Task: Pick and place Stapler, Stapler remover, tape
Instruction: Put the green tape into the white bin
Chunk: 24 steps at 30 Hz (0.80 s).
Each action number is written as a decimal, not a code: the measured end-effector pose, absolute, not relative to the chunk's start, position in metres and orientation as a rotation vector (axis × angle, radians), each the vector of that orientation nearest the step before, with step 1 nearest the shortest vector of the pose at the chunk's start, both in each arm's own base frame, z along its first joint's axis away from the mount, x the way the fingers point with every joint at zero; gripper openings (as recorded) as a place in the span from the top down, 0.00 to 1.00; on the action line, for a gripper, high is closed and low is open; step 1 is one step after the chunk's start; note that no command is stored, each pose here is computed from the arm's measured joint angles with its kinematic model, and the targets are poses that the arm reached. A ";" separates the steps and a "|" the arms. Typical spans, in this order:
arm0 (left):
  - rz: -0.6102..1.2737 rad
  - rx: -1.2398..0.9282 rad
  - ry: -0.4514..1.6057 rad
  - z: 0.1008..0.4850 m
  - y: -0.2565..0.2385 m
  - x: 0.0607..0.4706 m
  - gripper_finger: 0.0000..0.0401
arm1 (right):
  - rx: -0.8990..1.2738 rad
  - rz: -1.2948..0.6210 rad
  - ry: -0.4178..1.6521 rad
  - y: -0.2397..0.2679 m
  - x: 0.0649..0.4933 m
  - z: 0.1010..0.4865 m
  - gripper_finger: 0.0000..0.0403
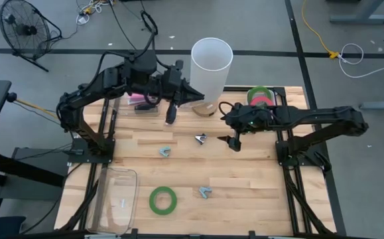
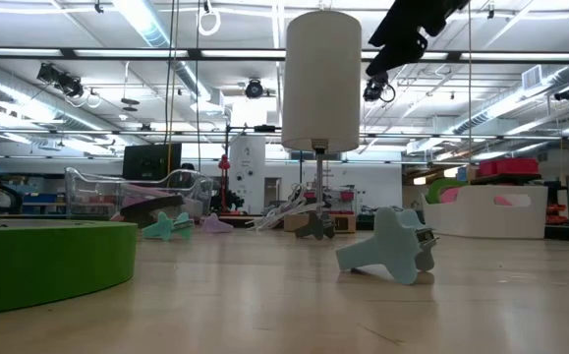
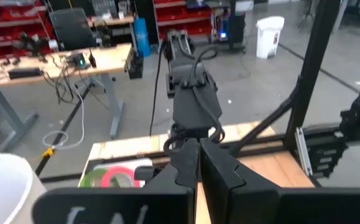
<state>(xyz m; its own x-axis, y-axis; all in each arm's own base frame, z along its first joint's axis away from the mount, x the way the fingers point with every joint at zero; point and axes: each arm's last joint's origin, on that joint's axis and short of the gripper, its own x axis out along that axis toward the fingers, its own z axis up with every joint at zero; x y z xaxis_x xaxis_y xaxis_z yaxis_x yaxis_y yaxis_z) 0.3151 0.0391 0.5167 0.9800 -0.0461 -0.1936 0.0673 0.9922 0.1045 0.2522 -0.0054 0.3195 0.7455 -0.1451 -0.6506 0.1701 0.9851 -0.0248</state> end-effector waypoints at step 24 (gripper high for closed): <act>-0.301 -0.033 0.727 0.462 -0.004 0.303 0.95 | -0.026 -0.225 0.887 -0.008 0.286 0.276 0.01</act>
<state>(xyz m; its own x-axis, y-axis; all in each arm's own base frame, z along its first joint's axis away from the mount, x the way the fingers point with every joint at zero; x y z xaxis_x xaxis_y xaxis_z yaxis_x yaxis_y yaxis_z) 0.3032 -0.0038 0.4622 0.7063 -0.2821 -0.6493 0.2590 0.9566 -0.1338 0.2859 -0.0080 0.2755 0.6100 -0.2054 -0.7653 0.1840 0.9761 -0.1154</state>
